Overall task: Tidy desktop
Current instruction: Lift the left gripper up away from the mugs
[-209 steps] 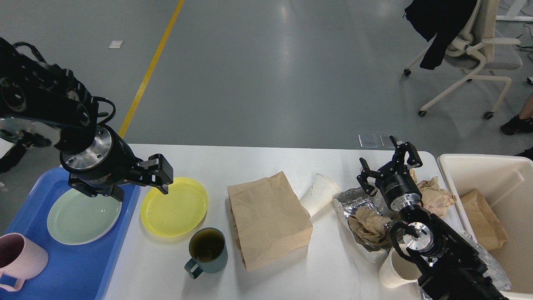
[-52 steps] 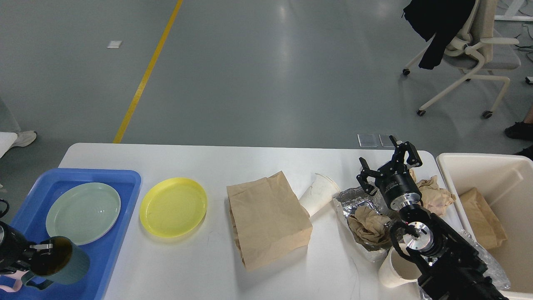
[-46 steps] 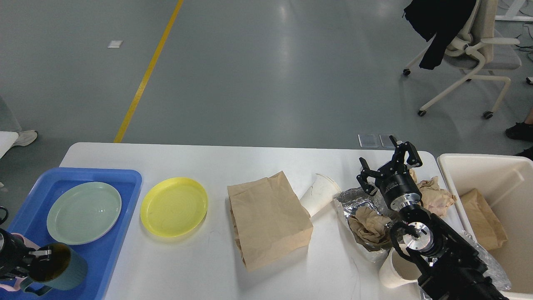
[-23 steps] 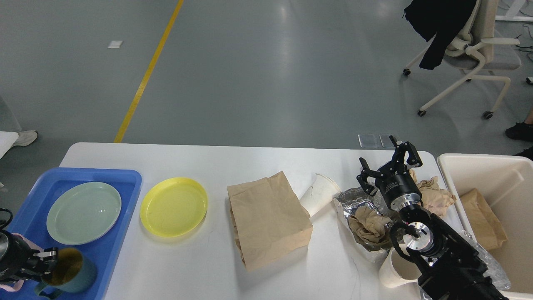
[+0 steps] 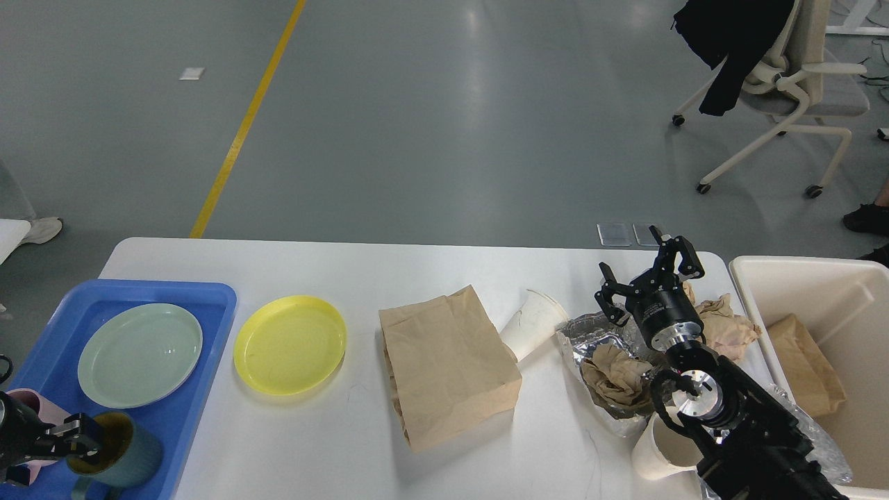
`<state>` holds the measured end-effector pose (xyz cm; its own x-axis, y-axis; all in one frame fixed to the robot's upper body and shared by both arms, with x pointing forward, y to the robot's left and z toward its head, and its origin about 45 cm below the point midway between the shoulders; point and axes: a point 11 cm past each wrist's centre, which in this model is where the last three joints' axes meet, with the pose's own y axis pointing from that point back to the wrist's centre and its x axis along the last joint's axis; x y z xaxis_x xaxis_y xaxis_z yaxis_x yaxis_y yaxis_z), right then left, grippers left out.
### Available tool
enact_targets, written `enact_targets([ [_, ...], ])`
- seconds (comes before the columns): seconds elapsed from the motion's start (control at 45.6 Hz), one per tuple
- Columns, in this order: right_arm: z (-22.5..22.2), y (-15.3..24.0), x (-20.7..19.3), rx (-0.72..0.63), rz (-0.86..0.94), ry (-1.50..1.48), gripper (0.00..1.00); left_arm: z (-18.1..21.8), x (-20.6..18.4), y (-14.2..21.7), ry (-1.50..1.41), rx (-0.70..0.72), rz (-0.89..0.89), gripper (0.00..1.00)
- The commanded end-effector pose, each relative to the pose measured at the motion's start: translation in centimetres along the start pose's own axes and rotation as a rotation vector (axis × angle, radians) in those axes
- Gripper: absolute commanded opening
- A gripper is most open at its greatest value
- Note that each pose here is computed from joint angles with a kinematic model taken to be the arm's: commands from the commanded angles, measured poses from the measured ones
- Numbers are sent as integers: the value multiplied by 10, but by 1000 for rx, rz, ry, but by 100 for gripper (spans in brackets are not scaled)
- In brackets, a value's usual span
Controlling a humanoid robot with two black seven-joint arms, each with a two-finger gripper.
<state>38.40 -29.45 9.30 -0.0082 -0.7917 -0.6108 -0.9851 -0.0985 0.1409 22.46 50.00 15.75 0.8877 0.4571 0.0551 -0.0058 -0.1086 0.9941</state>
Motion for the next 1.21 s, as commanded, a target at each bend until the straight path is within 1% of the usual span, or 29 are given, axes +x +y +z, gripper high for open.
enact_targets([
  [0.0,0,0,0,0,0,0,100,1,10,24,-14,15,18,82],
  [0.066,0,0,0,0,0,0,100,7,18,46,-14,13,39,82],
  [0.153,0,0,0,0,0,0,100,18,32,85,-21,29,87,82],
  [0.285,0,0,0,0,0,0,100,61,51,142,-32,41,170,82],
  [0.329,0,0,0,0,0,0,100,86,51,158,-31,16,185,82],
  [0.395,0,0,0,0,0,0,100,115,48,180,-58,-8,210,82],
  [0.548,0,0,0,0,0,0,100,164,31,214,-114,-50,241,82],
  [0.636,0,0,0,-1,-1,1,100,185,21,234,-132,-72,257,82],
  [0.702,0,0,0,0,1,0,100,198,16,246,-124,-93,249,82],
  [0.877,0,0,0,0,1,0,100,221,-3,263,-141,-154,162,82],
  [1.03,0,0,0,0,1,0,100,226,-8,265,-152,-193,123,82],
  [1.184,0,0,0,0,1,0,100,225,-8,262,-149,-193,115,83],
])
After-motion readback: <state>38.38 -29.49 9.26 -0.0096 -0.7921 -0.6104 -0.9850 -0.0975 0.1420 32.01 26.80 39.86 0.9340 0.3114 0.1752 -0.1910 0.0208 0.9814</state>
